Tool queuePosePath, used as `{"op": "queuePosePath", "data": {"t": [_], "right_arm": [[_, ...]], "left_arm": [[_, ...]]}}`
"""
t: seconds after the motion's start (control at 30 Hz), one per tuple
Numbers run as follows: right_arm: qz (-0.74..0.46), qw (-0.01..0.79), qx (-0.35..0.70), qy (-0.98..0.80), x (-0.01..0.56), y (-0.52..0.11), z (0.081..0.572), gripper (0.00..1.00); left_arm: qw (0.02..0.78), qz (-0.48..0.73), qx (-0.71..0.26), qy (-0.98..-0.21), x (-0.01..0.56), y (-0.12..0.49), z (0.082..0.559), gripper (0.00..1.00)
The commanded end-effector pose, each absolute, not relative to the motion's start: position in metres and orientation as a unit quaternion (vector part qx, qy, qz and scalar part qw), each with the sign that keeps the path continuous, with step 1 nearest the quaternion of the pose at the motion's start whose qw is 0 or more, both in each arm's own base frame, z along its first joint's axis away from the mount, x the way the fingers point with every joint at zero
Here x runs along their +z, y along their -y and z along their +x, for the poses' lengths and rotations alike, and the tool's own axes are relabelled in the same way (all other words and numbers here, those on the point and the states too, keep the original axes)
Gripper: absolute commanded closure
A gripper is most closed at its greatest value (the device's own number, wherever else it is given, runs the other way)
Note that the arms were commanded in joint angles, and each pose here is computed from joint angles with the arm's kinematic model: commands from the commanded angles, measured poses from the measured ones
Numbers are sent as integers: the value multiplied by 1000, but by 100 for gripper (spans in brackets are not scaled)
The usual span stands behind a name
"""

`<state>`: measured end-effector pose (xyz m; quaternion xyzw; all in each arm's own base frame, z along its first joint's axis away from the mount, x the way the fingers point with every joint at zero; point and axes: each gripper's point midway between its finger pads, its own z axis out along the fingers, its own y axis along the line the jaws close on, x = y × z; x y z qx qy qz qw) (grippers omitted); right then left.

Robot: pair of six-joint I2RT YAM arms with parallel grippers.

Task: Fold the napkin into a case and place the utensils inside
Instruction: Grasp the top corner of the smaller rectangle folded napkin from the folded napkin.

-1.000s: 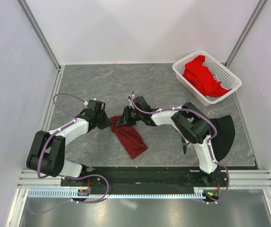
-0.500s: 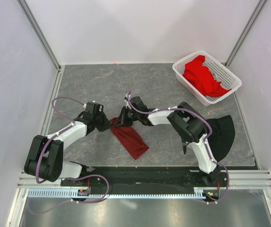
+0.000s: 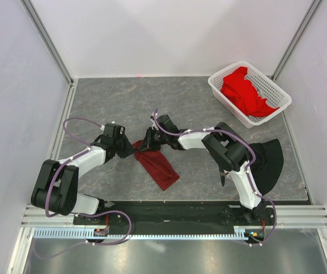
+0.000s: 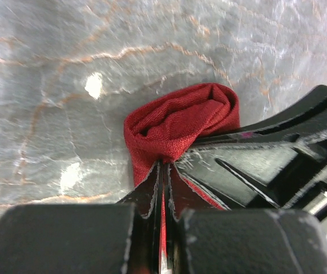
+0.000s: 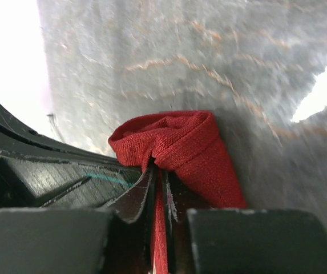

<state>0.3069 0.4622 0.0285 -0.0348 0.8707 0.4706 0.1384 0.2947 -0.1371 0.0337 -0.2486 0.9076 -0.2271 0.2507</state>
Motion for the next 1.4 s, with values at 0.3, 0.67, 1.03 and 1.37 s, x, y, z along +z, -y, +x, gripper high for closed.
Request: {"op": "queuePosePath", "data": {"t": [0.3, 0.67, 1.03, 1.37], "right_arm": [[-73, 164, 437, -881, 55, -435, 300, 83], [-77, 126, 452, -880, 27, -467, 273, 95], [-99, 186, 403, -890, 67, -435, 296, 92], [-110, 194, 364, -904, 62, -409, 301, 85]], "left_arm": [[241, -228, -234, -914, 44, 144, 289, 98], [238, -237, -248, -909, 46, 149, 291, 98], [235, -233, -235, -914, 36, 145, 290, 98], [239, -229, -241, -912, 44, 147, 290, 98]]}}
